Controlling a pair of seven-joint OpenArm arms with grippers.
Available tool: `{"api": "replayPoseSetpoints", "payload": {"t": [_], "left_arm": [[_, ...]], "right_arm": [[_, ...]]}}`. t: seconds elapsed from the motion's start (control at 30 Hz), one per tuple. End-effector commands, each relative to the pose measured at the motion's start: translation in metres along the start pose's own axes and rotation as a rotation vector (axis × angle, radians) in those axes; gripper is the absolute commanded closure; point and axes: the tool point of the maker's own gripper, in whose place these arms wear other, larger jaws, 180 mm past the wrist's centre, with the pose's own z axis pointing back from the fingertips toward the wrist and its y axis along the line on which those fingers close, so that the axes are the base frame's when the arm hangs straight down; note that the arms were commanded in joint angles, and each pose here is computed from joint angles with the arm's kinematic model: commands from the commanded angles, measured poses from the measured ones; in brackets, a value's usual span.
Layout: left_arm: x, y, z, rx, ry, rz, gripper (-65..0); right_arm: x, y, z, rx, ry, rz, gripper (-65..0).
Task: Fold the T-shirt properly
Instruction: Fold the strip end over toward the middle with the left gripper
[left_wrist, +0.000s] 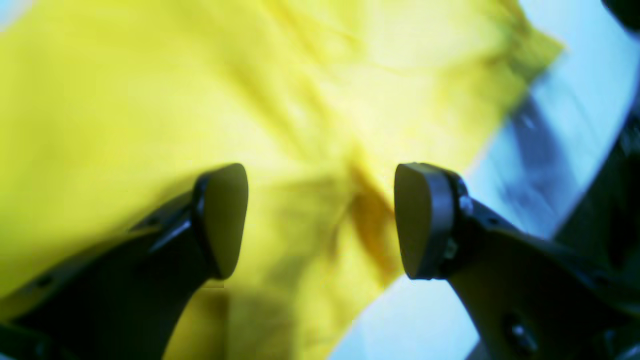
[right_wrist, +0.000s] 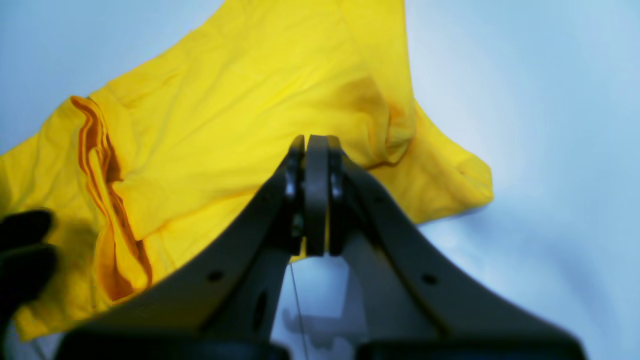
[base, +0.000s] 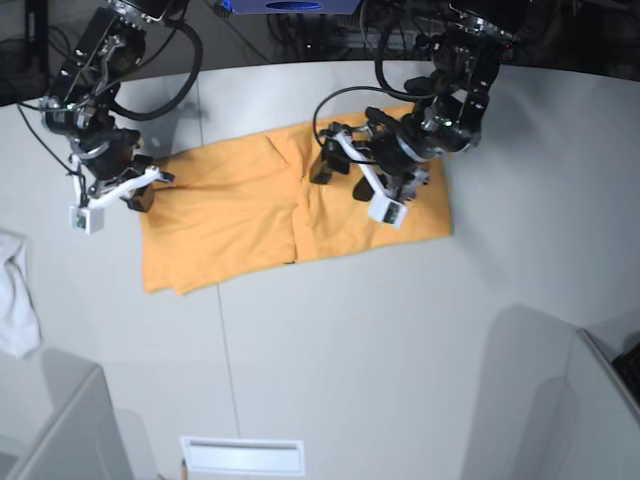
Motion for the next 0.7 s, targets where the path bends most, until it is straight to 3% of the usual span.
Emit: {"api": "replayPoseSetpoints", "payload": {"t": [0.0, 0.03, 0.1, 0.2, 0.23, 0.5, 0.67], "left_arm": [[0.021, -0.006, 0.012, -0.014, -0.082, -0.004, -43.9], [0.023, -0.001, 0.021, 0.005, -0.102, 0.006, -43.1], [0.021, 0.015, 0.033, 0.053, -0.112, 0.025, -34.6], [0.006, 0.043, 0.034, 0.119, -0.082, 0.073, -4.9], [-0.002, 0.05, 0.032, 0.133, -0.063, 0.09, 0.0], [-0.022, 0.094, 0.008, 0.205, 0.025, 0.149, 0.0], [-0.016, 0.139, 0.026, 0.365, 0.032, 0.064, 0.0]], "right_arm": [[0.019, 0.005, 0.002, 0.017, -0.062, 0.012, 0.0], [0.023, 0.005, 0.002, 0.016, -0.07, 0.011, 0.0], [0.026, 0.004, 0.002, 0.015, -0.077, 0.015, 0.0], [0.034, 0.006, 0.002, 0.018, -0.095, 0.019, 0.0], [0.035, 0.006, 0.002, 0.019, -0.097, 0.019, 0.0], [0.039, 0.01, 0.0, 0.03, -0.105, 0.019, 0.0], [0.035, 0.008, -0.009, 0.034, -0.067, 0.0, 0.0]]}}
